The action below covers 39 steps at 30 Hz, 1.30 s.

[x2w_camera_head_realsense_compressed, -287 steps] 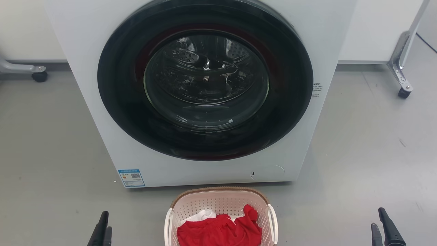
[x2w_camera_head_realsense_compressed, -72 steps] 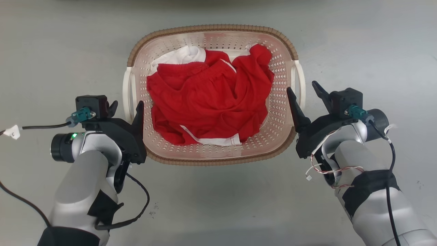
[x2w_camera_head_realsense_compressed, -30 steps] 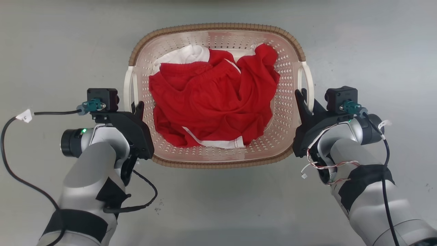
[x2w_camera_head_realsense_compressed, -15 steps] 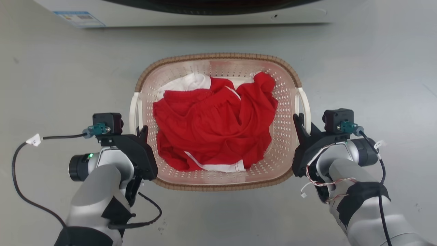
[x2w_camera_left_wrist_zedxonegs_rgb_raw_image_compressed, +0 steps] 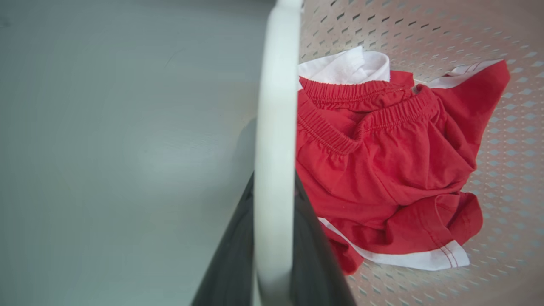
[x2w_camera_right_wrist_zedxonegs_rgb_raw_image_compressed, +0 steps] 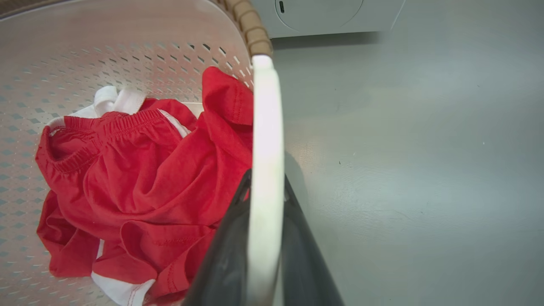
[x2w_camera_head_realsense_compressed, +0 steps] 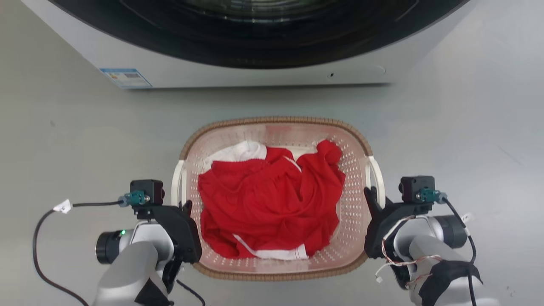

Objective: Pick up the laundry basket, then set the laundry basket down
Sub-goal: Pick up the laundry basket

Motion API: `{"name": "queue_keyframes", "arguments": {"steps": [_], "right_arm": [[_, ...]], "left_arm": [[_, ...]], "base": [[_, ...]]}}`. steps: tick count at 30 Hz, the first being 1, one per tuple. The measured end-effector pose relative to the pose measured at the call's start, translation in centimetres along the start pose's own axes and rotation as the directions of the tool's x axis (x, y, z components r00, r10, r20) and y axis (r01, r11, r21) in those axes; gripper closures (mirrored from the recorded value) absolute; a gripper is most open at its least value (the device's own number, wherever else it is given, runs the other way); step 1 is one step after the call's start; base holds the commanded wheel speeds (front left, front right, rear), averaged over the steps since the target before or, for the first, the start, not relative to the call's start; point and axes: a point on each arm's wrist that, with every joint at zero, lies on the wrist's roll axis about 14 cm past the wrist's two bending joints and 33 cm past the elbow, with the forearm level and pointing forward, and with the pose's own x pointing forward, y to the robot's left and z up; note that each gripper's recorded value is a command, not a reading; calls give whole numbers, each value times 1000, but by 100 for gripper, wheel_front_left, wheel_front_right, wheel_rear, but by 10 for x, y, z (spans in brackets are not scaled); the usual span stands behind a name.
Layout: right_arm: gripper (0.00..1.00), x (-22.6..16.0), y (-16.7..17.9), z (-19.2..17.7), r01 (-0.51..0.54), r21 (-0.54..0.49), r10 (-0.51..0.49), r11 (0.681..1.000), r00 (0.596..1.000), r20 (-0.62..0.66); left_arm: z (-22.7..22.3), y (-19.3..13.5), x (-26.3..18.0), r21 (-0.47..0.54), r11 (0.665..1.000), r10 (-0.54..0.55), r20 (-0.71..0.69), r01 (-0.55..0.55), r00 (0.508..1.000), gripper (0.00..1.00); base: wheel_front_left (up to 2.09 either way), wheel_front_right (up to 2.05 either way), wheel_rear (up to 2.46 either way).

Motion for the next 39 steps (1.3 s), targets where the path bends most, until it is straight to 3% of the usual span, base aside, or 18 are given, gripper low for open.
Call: {"name": "queue_keyframes", "arguments": {"steps": [21, 39], "right_arm": [[100, -79, 23, -25, -7, 39, 10, 999, 997, -73], [100, -124, 35, -47, -10, 61, 18, 998, 991, -129]], "left_arm": [[-36, -13, -75, -3, 1000, -12, -47, 12, 999, 100], [-65, -21, -113, -27, 999, -35, -113, 32, 993, 100]], "base": [[0, 0, 0], [0, 0, 0]]}}
